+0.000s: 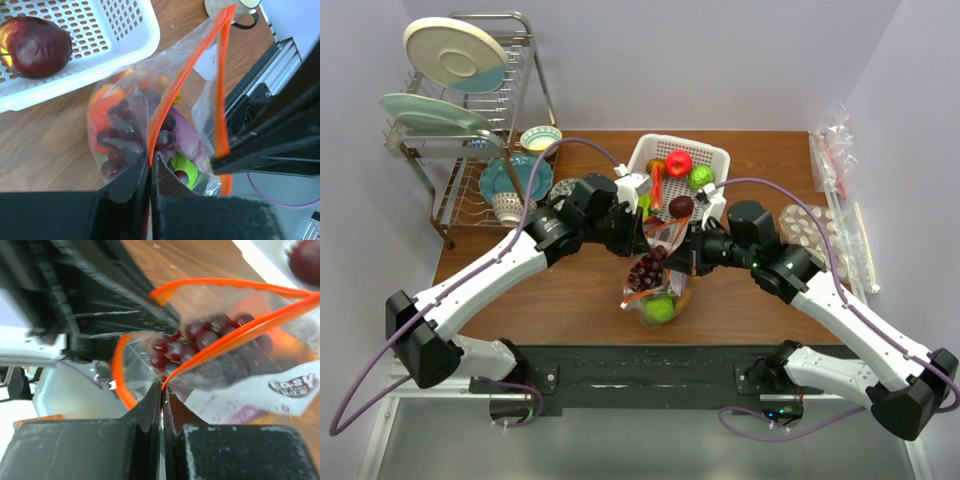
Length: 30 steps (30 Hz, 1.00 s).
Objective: Place the food in the zip-top bag and seal the zipper
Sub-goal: Adjust the zipper food storage bag at the center of the board.
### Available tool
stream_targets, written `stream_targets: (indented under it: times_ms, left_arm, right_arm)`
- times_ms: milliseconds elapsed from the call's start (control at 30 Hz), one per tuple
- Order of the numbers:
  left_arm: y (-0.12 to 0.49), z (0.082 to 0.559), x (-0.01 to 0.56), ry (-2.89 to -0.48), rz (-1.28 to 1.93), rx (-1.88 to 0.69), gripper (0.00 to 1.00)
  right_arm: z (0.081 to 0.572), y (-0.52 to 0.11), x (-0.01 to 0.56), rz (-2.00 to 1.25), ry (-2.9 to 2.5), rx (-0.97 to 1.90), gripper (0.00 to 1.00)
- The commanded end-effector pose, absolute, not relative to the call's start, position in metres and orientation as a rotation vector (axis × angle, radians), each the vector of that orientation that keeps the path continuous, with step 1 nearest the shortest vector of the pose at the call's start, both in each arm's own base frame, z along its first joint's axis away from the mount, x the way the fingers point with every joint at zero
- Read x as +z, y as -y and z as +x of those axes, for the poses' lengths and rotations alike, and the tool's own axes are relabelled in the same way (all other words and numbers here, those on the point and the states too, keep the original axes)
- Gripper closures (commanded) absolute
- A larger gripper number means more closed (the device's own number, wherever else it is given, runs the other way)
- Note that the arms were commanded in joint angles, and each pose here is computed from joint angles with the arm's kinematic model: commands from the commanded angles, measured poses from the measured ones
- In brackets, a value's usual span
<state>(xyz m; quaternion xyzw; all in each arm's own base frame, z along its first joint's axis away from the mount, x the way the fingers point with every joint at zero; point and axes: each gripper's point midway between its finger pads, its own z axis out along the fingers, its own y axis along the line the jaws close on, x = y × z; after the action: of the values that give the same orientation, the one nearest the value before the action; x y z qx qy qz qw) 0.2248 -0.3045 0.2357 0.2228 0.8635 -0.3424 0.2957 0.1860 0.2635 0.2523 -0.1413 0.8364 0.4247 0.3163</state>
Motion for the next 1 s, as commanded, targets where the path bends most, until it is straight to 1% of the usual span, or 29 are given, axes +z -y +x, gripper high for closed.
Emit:
stream_targets:
  times_ms: [0,67,100,167,200,267,433,500,567,600,667,700,733,800,833,933,967]
  left_arm:
    - [0.32,0.233,0.25,-2.178,0.646,-0.967,0.81]
    - [0.317,0.235,0.254,-2.162,0.631,-0.952,0.7]
    - [0.317,0.235,0.256,-2.153,0.63,-0.951,0.5]
    - [0.313,0.233,0.262,-2.125,0.636,-0.948,0.33]
    - [0.311,0.232,0.264,-2.113,0.638,-0.945,0.17]
    - [0.304,0.23,0.272,-2.078,0.628,-0.93,0.01]
    - [0.278,0.224,0.29,-1.995,0.597,-0.859,0.0]
    - [0.265,0.224,0.281,-1.994,0.555,-0.811,0.0]
    - [0.253,0.215,0.289,-1.938,0.519,-0.819,0.0]
    - [0.25,0.212,0.277,-1.934,0.509,-0.832,0.0]
    - [0.24,0.199,0.285,-1.862,0.483,-0.876,0.0]
    - [0.241,0.194,0.273,-1.854,0.481,-0.909,0.0]
    - [0.237,0.186,0.279,-1.803,0.479,-0.942,0.0]
    - [0.241,0.176,0.264,-1.769,0.507,-1.003,0.0]
    - [0.238,0.173,0.265,-1.745,0.496,-1.014,0.0]
    - [0.235,0.172,0.246,-1.762,0.462,-1.026,0.03]
    - [0.236,0.172,0.243,-1.763,0.457,-1.031,0.08]
  right_arm:
    - [0.208,-0.267,0.244,-0.273,-2.164,1.075,1.0]
    - [0.212,-0.265,0.244,-0.247,-2.15,1.058,1.0]
    - [0.216,-0.263,0.244,-0.227,-2.14,1.044,1.0]
    - [0.218,-0.262,0.247,-0.208,-2.128,1.033,1.0]
    - [0.22,-0.261,0.247,-0.202,-2.124,1.028,1.0]
    - [0.221,-0.262,0.247,-0.195,-2.121,1.029,1.0]
    - [0.226,-0.262,0.25,-0.167,-2.112,1.027,1.0]
    - [0.227,-0.262,0.252,-0.158,-2.103,1.028,1.0]
    - [0.229,-0.261,0.251,-0.145,-2.103,1.019,1.0]
    - [0.229,-0.262,0.25,-0.137,-2.104,1.021,1.0]
    - [0.23,-0.263,0.248,-0.133,-2.109,1.024,1.0]
    - [0.23,-0.263,0.247,-0.127,-2.116,1.025,1.0]
    - [0.23,-0.264,0.246,-0.128,-2.117,1.026,1.0]
    - [0.23,-0.265,0.247,-0.125,-2.114,1.037,1.0]
    - [0.231,-0.265,0.246,-0.122,-2.114,1.036,1.0]
    - [0.231,-0.266,0.247,-0.122,-2.11,1.041,1.0]
    - [0.232,-0.266,0.247,-0.122,-2.11,1.041,1.0]
